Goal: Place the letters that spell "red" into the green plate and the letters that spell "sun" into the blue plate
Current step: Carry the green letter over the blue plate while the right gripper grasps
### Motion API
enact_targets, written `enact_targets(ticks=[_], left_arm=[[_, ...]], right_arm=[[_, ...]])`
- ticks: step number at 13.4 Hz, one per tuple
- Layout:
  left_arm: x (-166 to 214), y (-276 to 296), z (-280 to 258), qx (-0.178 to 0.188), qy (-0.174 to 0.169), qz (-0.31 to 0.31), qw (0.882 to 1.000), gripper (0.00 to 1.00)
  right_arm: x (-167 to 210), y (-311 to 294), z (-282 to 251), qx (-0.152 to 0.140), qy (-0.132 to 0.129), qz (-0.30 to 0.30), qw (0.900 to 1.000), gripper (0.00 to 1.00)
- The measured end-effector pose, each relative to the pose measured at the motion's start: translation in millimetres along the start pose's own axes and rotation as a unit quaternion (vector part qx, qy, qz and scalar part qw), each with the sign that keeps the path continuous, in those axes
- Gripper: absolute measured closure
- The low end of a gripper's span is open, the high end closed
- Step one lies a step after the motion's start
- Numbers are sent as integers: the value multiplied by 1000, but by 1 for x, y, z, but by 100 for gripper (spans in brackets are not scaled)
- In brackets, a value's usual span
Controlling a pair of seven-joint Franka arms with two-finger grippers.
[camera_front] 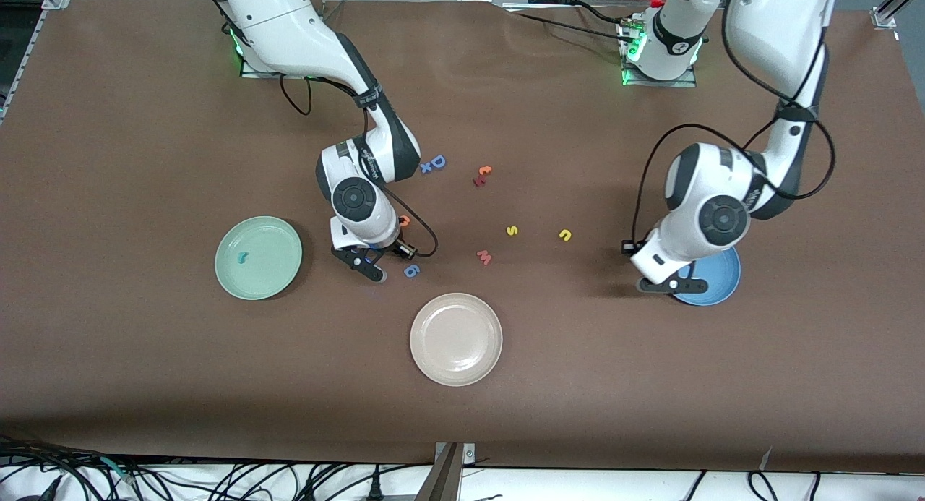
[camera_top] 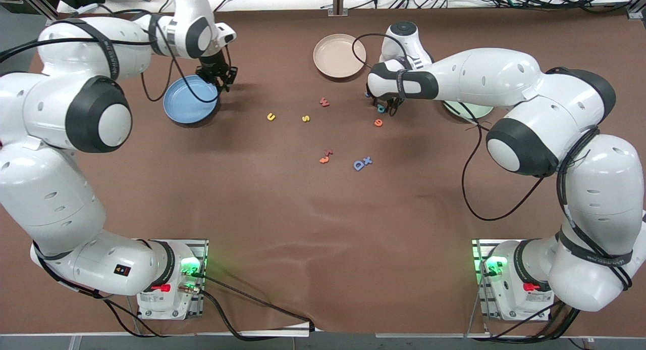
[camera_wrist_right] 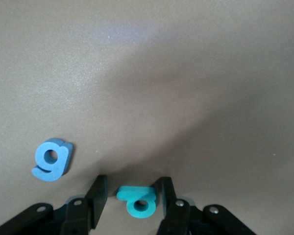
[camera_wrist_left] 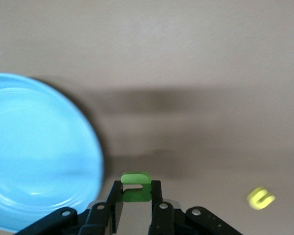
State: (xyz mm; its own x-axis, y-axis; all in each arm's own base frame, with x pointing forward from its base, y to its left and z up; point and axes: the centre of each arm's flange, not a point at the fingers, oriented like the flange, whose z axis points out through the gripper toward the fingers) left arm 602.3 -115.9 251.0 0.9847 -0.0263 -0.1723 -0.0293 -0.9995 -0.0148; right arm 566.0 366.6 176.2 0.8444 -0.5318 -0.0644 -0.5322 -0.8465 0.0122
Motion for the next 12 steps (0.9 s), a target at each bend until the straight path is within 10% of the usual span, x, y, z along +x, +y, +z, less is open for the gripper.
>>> enact_targets(ticks=[6, 12], left_arm=[[-31, -76, 4, 7, -8, 29, 1000, 73], [-56, -106, 37, 3, 30, 33, 999, 73]], right_arm=[[-4, -1, 1, -2, -4, 1, 1000, 45], [-6, -3, -1, -2, -6, -1, 1000, 65]])
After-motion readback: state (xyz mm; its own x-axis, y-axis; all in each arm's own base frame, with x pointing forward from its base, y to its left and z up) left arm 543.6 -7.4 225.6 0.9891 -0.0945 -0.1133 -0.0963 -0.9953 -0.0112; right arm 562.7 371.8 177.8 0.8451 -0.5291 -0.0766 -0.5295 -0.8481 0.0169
